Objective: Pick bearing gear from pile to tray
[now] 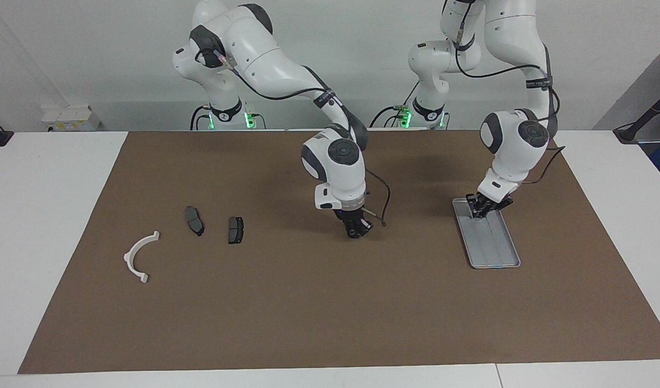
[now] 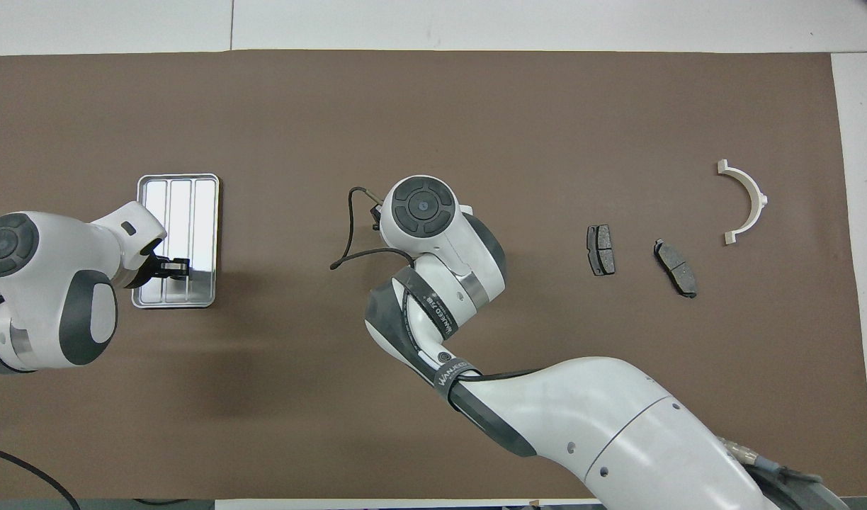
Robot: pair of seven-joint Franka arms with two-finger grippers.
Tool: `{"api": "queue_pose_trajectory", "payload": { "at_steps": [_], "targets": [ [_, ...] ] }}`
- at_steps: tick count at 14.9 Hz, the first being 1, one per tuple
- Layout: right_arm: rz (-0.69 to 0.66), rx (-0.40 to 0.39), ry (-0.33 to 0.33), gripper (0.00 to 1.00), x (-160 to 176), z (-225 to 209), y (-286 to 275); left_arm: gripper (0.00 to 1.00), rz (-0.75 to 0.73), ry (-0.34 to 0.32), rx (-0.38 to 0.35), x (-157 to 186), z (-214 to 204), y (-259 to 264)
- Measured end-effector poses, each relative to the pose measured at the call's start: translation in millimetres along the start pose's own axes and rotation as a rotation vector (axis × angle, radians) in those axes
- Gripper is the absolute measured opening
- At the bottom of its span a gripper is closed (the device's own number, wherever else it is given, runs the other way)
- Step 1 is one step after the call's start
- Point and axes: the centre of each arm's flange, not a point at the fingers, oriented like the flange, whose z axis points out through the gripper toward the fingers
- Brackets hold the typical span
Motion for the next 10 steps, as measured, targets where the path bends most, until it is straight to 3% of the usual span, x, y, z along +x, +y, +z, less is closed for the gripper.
{"api": "queue_pose_trajectory", "payload": {
  "at_steps": [2,3,4,7,10],
  "targets": [
    [0.02,-0.014,0.007,0.82,16,-17,-3,0.38,0.004,0.001,0.0,2,-2,-1],
    [0.044,-0.014,0.013,0.95,34,-36,-5,0.51,0.006,-0.005,0.0,5,-7,-2],
    [0.06,-0.012,0.018,1.0,59,-60,-3,0.62,0.006,-0.02,-0.001,11,-17,-3],
    [-0.031,0.001,0.03,1.0,147,-138,25,0.96,-0.025,-0.023,-0.002,49,-94,4],
    [-0.154,-0.009,0.032,1.0,200,-181,57,1.0,-0.104,0.017,-0.002,67,-140,109]
  ]
}}
